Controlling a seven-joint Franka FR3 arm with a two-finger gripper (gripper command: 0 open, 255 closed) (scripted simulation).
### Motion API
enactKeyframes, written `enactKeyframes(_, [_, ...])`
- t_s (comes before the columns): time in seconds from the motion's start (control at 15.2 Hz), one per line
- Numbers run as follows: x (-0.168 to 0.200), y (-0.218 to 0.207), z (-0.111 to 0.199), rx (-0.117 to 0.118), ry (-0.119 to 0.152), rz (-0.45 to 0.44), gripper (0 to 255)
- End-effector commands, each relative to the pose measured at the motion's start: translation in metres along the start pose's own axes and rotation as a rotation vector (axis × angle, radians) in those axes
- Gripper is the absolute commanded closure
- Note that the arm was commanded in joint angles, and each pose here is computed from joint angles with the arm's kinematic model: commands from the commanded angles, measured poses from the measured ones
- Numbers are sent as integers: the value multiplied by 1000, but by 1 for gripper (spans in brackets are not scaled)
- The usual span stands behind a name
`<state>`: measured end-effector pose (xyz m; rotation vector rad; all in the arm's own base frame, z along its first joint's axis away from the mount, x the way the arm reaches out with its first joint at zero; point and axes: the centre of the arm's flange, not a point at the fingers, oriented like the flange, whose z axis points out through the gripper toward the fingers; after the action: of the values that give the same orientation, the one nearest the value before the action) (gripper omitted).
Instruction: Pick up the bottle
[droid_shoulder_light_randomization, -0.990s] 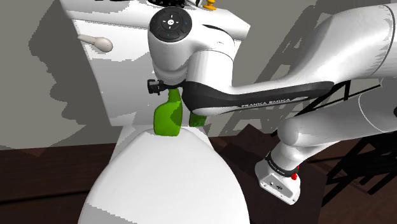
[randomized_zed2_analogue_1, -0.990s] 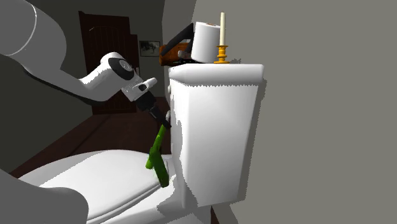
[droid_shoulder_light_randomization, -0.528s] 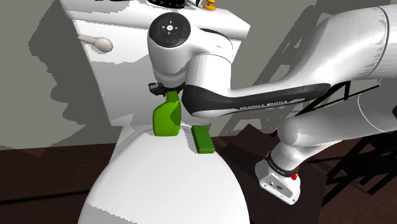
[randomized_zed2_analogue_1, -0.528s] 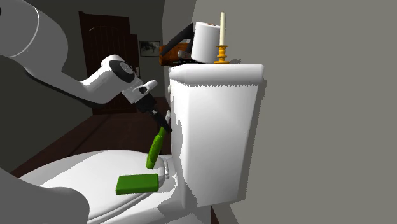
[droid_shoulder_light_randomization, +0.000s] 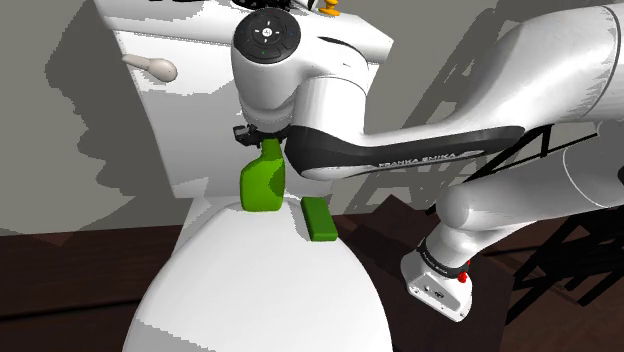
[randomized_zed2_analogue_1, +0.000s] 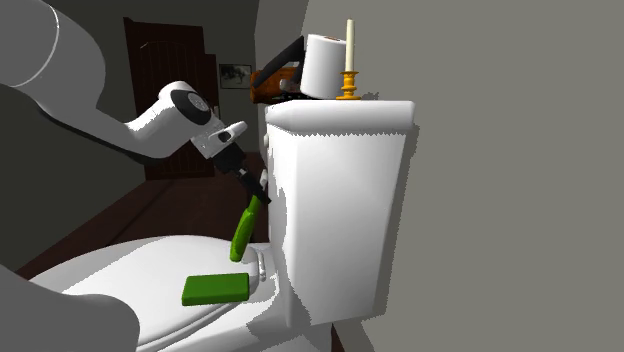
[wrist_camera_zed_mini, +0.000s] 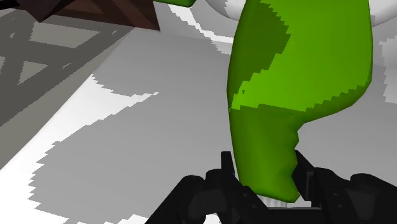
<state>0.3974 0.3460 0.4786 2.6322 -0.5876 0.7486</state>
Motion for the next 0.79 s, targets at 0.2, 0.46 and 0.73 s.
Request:
enactKeyframes(0.2, [16, 6, -20, 0, 1, 2, 255])
enactKeyframes(0.46, [28, 10, -37, 0, 1, 2, 255])
enactKeyframes(0.73, [39, 15, -54, 0, 1, 2, 255])
